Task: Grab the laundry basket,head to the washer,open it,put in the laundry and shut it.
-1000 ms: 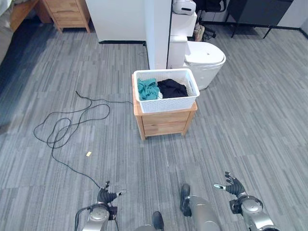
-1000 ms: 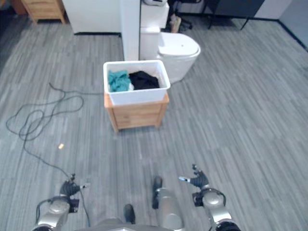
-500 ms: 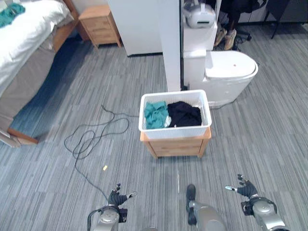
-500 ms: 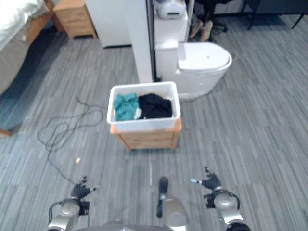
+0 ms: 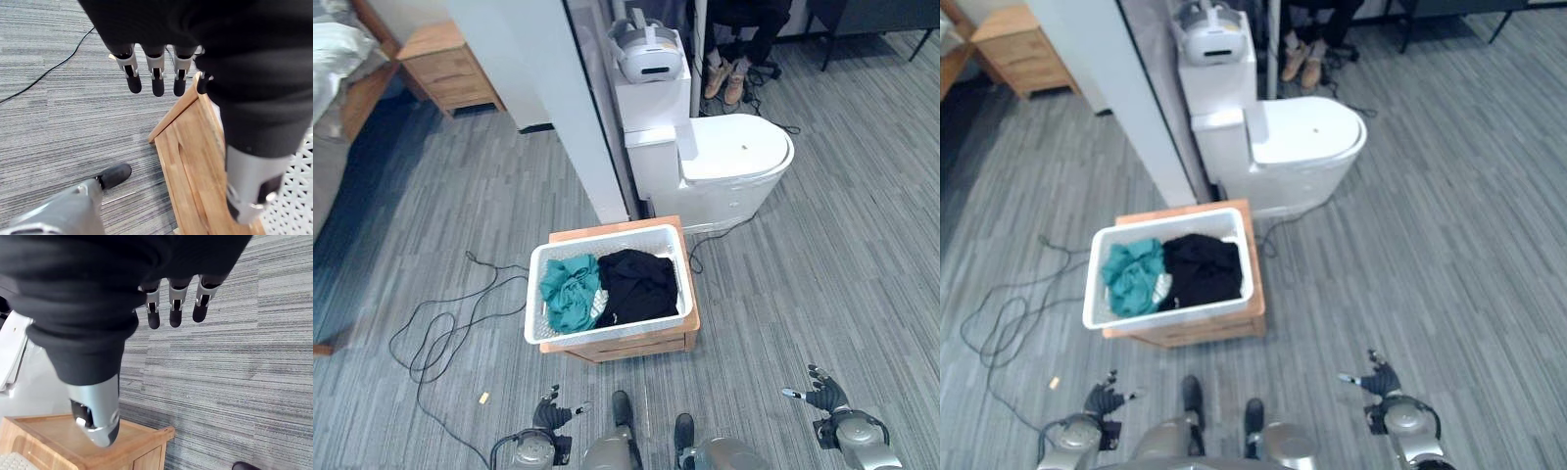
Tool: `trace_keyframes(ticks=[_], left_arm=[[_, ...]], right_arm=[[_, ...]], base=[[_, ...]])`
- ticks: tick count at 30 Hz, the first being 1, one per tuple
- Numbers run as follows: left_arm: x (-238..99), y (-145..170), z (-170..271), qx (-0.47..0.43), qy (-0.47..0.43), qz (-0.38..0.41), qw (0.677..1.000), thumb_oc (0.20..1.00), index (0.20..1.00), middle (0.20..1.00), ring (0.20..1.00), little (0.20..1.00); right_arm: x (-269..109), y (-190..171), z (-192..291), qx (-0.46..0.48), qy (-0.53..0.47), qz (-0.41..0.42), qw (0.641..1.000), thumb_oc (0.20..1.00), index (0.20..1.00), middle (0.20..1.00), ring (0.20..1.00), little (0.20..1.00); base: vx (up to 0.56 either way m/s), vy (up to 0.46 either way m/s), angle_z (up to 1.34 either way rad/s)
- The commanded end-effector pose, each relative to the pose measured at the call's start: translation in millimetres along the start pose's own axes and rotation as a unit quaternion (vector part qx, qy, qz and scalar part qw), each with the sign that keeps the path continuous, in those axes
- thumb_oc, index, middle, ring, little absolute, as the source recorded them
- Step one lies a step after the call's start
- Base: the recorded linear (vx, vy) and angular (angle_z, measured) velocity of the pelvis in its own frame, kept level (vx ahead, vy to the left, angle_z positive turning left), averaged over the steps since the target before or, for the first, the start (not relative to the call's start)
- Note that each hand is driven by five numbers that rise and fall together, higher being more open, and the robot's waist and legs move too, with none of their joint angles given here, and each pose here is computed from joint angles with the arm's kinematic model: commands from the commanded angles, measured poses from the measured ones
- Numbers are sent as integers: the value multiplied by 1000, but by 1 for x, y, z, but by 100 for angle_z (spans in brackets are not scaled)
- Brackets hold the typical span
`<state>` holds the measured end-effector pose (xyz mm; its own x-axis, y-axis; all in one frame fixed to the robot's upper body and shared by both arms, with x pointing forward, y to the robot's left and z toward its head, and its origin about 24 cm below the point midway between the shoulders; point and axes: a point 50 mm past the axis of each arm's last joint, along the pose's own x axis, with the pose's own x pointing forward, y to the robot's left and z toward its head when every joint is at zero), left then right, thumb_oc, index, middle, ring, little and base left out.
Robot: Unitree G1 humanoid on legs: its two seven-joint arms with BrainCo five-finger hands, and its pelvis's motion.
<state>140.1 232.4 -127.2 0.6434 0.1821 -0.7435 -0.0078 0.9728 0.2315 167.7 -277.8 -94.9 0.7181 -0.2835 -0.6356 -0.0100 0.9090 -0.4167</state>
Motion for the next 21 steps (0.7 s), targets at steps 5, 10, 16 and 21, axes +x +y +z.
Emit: trace_keyframes(ticks=[5,10,16,21], left_arm=[[3,32,19,30,-38,44,998,1000,1000,1000,1000,1000],[3,49,31,23,-59,76,995,1000,1000,1000,1000,1000],[1,49,31,14,-63,81,995,1000,1000,1000,1000,1000],[1,46,41,18,-85,71,994,1000,1000,1000,1000,1000]], right_arm=[[5,7,39,-11,-81,11,997,1000,1000,1000,1000,1000],[6,9,74,-11,-145,14,989,1000,1000,1000,1000,1000],[4,8,86,-6,-174,10,985,1000,1000,1000,1000,1000],[1,2,94,0,-191,0,982,1000,1000,1000,1000,1000]], base=[[78,113,-28],[32,52,-7],[57,-28,8],[-16,-40,45]])
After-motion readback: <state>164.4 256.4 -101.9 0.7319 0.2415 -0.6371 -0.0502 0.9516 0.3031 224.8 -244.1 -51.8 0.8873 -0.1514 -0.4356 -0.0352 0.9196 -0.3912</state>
